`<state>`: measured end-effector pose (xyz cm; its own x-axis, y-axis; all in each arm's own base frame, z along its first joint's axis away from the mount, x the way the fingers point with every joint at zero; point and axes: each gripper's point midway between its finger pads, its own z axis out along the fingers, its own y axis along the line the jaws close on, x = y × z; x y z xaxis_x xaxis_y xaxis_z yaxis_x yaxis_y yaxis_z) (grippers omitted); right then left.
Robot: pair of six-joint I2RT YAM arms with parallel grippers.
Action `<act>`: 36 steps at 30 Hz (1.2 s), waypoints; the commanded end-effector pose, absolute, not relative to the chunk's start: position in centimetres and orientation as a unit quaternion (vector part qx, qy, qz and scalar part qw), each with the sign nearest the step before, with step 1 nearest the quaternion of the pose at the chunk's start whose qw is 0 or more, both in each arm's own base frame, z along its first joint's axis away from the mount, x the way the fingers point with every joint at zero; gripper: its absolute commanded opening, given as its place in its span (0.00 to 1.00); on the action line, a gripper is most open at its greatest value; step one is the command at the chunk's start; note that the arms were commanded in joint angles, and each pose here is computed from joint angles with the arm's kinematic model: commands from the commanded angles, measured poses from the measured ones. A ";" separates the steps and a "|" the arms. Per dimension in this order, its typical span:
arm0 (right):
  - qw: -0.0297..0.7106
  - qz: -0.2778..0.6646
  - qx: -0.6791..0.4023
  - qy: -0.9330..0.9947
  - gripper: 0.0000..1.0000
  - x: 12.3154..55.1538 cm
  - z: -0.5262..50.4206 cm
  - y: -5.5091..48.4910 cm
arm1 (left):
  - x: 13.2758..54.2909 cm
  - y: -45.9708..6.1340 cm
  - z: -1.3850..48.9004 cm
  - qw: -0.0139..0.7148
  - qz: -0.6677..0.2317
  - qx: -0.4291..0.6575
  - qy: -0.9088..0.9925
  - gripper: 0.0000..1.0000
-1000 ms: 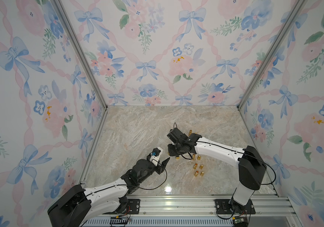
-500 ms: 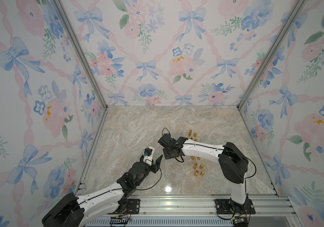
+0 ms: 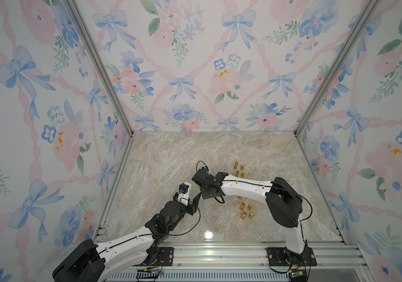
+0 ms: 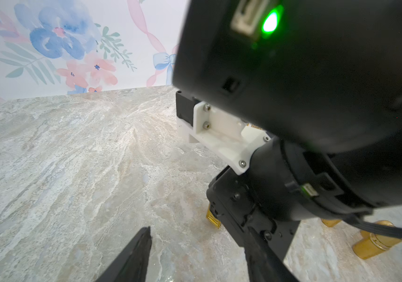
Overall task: Open the lipstick cap
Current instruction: Place the lipstick at the center of the board.
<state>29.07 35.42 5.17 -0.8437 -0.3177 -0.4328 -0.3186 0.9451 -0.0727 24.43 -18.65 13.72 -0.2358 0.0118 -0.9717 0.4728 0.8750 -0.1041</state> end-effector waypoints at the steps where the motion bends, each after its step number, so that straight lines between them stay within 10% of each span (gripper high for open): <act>1: 0.219 -0.020 -0.171 0.960 0.26 28.7 4.3 35.5 | 24.8 -18.3 14.3 0.604 -0.192 0.145 0.760 0.64; 22: 0.240 0.032 -0.147 0.959 0.53 28.5 12.2 33.4 | 25.2 -18.6 15.4 0.611 -0.194 0.151 0.752 0.66; 36: 0.161 0.057 -0.068 0.983 0.52 28.2 5.0 30.0 | 25.6 -19.5 16.0 0.608 -0.202 0.156 0.752 0.66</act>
<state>28.16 29.18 6.46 -0.9276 -0.1421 -0.3454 -0.1691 0.9844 0.0492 25.15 -19.14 14.89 -0.2271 0.0005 -0.9739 0.4740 0.8736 -0.1101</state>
